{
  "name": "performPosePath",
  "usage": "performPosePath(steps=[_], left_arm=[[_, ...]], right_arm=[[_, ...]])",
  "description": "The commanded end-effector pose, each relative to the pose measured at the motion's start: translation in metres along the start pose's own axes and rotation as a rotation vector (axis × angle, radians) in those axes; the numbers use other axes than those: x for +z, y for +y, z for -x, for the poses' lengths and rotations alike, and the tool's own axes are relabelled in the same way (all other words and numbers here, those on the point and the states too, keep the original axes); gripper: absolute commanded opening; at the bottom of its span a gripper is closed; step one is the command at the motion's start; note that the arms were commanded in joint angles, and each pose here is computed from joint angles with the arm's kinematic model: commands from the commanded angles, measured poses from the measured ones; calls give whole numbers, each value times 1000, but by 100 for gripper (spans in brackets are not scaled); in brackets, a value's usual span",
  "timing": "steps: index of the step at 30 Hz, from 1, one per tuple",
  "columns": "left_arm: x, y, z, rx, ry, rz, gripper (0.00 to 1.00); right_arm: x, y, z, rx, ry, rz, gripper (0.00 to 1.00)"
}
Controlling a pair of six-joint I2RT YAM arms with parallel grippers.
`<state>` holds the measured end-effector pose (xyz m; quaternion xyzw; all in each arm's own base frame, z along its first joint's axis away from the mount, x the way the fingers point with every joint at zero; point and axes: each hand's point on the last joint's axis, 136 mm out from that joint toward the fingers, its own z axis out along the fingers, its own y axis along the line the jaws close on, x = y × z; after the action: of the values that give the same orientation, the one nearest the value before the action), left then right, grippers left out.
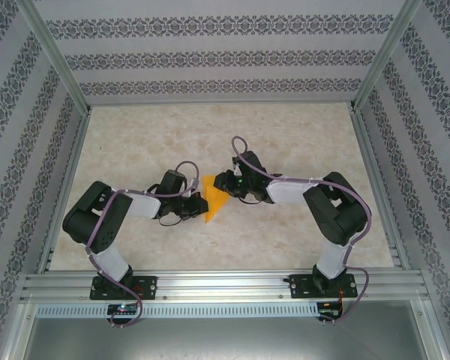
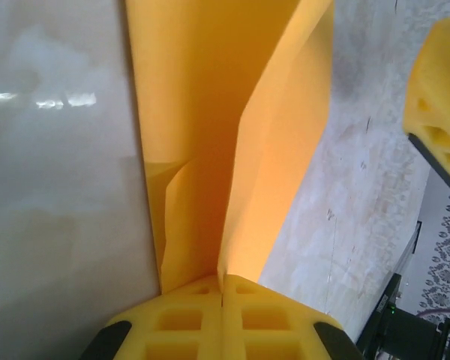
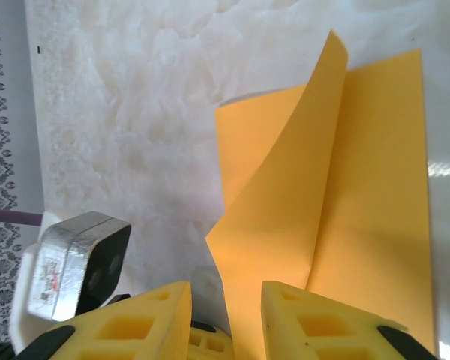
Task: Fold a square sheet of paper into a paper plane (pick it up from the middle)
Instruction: Fourth fold the wing at the center of the table.
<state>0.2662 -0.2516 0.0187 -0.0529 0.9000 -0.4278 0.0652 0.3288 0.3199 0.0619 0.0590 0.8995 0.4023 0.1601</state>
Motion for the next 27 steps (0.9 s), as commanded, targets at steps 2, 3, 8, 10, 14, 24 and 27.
performPosePath(steps=[2, 3, 8, 10, 14, 24, 27], left_arm=[[-10, 17, -19, -50, 40, 8, 1], [-11, 18, -21, -51, 45, 6, 1], [-17, 23, -29, -64, 66, -15, 0], [-19, 26, -30, -81, 61, -26, 0], [-25, 31, -29, -96, 44, -42, 0], [-28, 36, -26, -126, 35, -47, 1], [-27, 40, -28, -137, 46, -31, 1]], right_arm=[[-1, -7, -10, -15, 13, -20, 27], [1, -5, -12, -22, 21, -18, 25], [13, 16, -24, -75, 79, 19, 22], [20, 16, -26, -75, 94, 10, 21], [34, 20, -27, -64, 112, 36, 20], [51, 19, -31, -52, 145, 41, 21], [54, 15, -32, -48, 149, 31, 22]])
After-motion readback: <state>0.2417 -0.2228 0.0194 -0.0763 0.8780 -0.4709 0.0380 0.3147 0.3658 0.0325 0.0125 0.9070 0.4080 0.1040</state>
